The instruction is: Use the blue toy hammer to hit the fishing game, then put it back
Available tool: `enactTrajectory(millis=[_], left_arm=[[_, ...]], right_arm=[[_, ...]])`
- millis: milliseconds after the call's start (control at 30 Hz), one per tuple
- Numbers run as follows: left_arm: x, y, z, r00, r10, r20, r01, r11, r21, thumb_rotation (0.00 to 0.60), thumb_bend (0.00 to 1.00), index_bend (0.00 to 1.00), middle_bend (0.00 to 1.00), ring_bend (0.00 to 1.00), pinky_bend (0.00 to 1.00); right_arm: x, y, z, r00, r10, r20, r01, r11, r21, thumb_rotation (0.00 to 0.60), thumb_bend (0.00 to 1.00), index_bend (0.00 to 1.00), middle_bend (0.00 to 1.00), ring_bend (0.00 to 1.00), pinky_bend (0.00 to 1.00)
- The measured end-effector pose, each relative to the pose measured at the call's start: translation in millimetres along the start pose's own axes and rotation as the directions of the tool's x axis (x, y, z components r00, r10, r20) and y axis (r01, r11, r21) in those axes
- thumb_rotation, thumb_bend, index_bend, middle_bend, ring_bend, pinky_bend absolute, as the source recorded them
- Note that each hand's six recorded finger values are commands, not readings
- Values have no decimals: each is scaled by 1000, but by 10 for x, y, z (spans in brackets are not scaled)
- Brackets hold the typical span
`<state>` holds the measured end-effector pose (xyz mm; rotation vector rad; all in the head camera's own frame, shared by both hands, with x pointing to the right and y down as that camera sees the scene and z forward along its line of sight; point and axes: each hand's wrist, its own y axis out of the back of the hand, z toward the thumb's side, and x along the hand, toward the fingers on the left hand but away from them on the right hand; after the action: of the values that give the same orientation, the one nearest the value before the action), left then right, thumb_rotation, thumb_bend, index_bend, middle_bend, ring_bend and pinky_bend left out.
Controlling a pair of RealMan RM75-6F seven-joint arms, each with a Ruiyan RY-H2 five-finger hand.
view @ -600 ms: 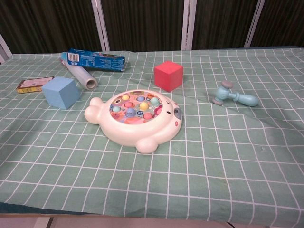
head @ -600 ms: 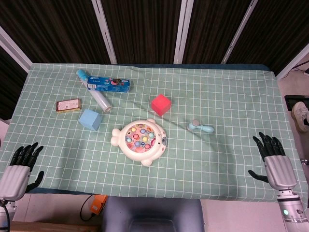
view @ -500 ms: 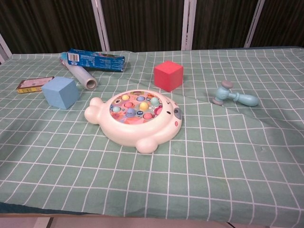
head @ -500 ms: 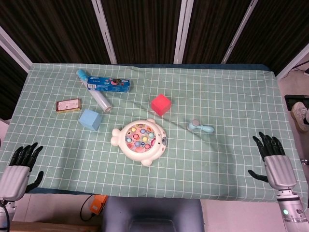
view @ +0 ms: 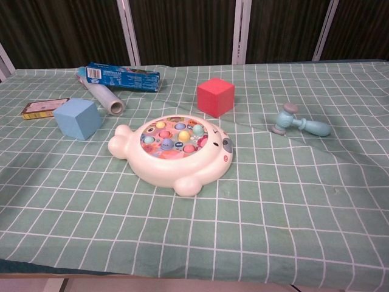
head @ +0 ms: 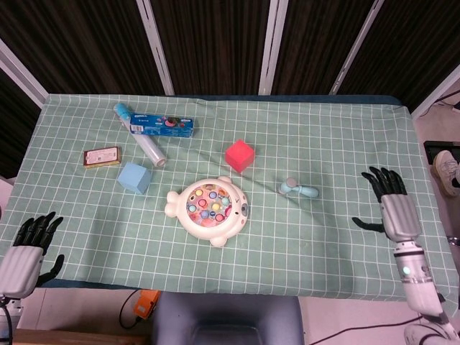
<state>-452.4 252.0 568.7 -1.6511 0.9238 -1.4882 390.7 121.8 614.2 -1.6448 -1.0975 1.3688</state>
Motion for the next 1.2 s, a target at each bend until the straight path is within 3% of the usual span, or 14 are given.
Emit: enactTrajectory(millis=[167, 267, 467, 733, 1200], left_arm=[[-20, -11, 8, 1000, -10, 0, 10, 1000, 4, 600, 416, 0, 0, 0, 69], [-26, -8, 3, 1000, -11, -2, 11, 1000, 4, 600, 416, 0, 0, 0, 69], [-43, 2, -7, 1000, -9, -4, 9, 1000, 2, 600, 416, 0, 0, 0, 69], [-52, -7, 4, 1000, -15, 1, 15, 1000, 4, 600, 416, 0, 0, 0, 69], [-58, -7, 11, 1000, -16, 4, 16, 1000, 5, 600, 416, 0, 0, 0, 69]], right_arm=[[-457, -86, 234, 1000, 7, 4, -7, 1000, 5, 600, 378, 551, 329, 151, 163], [-666, -221, 346, 1000, 27, 9, -27, 1000, 0, 600, 425, 601, 360, 181, 185], [-879, -502, 431, 996, 80, 31, -81, 996, 28, 600, 440, 616, 369, 189, 186], [-941, -773, 429, 987, 149, 64, -152, 987, 48, 600, 440, 616, 369, 190, 186], [-1055, -1127, 664, 980, 192, 54, -196, 978, 77, 600, 481, 629, 380, 201, 191]])
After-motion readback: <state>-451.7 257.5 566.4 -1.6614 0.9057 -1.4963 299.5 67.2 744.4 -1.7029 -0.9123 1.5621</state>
